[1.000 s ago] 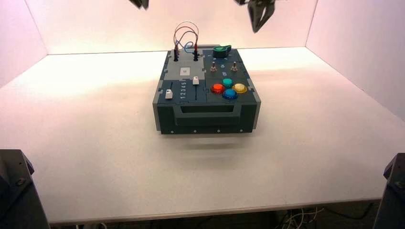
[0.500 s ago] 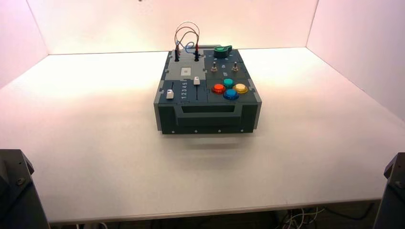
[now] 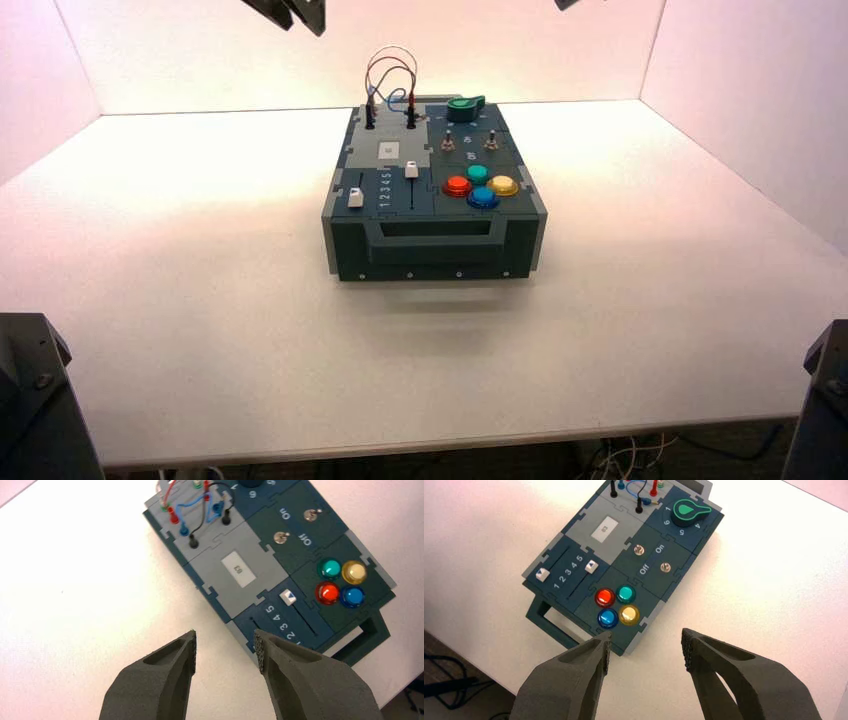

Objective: Rotate the box counterclockwise.

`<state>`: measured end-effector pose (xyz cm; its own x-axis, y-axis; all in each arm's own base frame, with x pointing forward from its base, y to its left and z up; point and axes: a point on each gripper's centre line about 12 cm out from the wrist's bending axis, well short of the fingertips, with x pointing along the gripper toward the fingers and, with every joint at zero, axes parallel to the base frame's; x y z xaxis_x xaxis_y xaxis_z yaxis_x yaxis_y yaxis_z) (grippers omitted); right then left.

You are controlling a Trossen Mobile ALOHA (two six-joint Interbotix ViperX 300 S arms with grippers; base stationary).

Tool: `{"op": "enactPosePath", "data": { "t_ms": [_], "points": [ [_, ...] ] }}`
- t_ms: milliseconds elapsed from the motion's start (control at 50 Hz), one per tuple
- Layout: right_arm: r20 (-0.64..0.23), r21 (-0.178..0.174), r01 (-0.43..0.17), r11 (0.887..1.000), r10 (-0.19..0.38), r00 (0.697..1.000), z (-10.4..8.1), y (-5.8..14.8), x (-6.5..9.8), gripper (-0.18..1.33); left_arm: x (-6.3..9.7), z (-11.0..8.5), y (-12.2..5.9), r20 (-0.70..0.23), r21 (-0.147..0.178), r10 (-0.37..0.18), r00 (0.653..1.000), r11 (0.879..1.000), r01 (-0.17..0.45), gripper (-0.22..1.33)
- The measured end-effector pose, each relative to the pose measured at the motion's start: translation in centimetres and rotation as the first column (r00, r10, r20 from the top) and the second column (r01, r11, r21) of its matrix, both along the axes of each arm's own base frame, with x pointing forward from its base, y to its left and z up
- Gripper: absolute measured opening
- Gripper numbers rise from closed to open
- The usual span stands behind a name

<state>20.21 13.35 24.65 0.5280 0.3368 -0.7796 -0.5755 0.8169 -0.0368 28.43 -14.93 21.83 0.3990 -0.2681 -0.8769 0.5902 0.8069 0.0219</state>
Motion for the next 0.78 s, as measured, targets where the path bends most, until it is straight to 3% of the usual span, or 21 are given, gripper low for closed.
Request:
{"op": "enactPosePath", "data": {
  "t_ms": [220, 560, 780],
  "points": [
    [-0.029, -0.01, 0.002, 1.0, -0.003, 1.0, -2.9, -0.5, -0.9, 1.24, -0.1, -0.2, -0.2, 0.0, 0.006, -0.016, 1.0, 1.0, 0.016, 1.14],
    [-0.016, 0.012, 0.005, 1.0, -0.005, 1.0, -3.0, -0.5, -1.0, 1.24, 0.4, -2.0, -0.4, -0.046, 0.031, -0.016, 0.999, 0.999, 0.017, 1.14],
    [0.0, 0.022, 0.005, 1.0, -0.005, 1.0, -2.6, -0.6, -1.1, 1.24, 0.2, -2.1, -0.6, -0.049, 0.034, -0.024, 0.998, 0.999, 0.026, 1.14]
  ]
}}
